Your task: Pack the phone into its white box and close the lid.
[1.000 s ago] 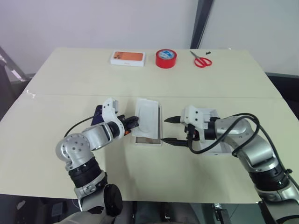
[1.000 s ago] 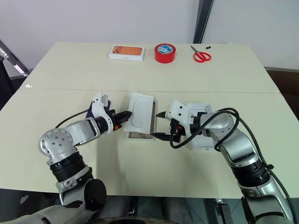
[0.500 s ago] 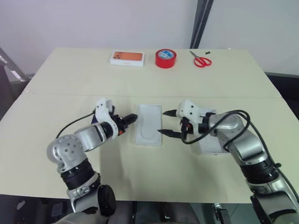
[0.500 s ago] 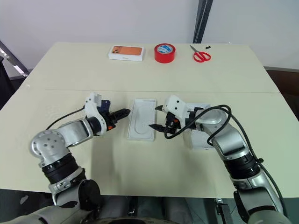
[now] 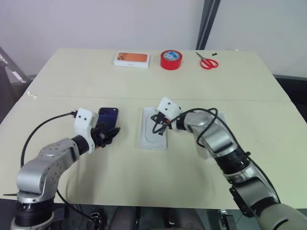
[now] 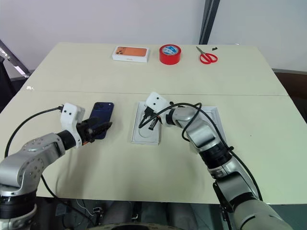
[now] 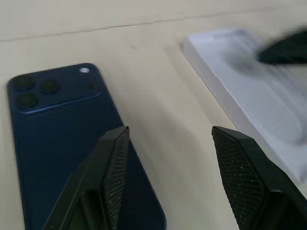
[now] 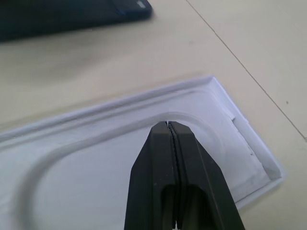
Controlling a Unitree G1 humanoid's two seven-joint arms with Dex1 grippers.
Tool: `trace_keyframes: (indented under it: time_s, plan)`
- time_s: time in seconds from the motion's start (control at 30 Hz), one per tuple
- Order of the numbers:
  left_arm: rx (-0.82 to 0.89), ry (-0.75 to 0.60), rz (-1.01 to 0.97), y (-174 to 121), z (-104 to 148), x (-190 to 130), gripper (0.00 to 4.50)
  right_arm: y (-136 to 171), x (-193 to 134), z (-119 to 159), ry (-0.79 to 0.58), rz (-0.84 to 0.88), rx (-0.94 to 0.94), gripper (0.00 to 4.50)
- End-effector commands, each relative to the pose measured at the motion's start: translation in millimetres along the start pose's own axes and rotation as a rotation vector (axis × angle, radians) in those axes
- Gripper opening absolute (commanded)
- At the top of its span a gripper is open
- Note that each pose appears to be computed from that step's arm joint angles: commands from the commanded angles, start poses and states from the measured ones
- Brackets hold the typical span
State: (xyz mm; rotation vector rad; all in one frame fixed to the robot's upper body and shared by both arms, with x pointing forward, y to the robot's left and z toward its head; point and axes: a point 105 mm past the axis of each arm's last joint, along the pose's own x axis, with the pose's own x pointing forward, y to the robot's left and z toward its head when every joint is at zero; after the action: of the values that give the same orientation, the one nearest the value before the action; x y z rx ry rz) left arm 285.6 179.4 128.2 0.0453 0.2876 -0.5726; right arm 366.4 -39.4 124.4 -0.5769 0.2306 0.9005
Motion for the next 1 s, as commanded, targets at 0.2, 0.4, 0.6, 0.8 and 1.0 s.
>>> trace_keyframes:
  time_s: [0.2, 0.4, 0.6, 0.8, 1.0]
  plan:
    - [0.113, -0.031, -0.121, -17, -5, -18, 2.88, -8, 16, 1, 0.044, -0.093, -0.103, 0.03]
    - [0.091, -0.054, -0.135, -24, -5, -17, 2.88, -19, 19, 3, 0.024, -0.180, -0.147, 0.03]
    - [0.080, -0.061, -0.144, -30, -7, -14, 2.88, -25, 20, 7, -0.005, -0.232, -0.176, 0.03]
    - [0.073, -0.067, -0.148, -32, -7, -12, 2.88, -16, 18, 13, -0.043, -0.193, -0.196, 0.03]
    - [0.060, -0.076, -0.123, -27, -5, -16, 2.88, 16, -8, 35, -0.190, 0.047, -0.149, 0.03]
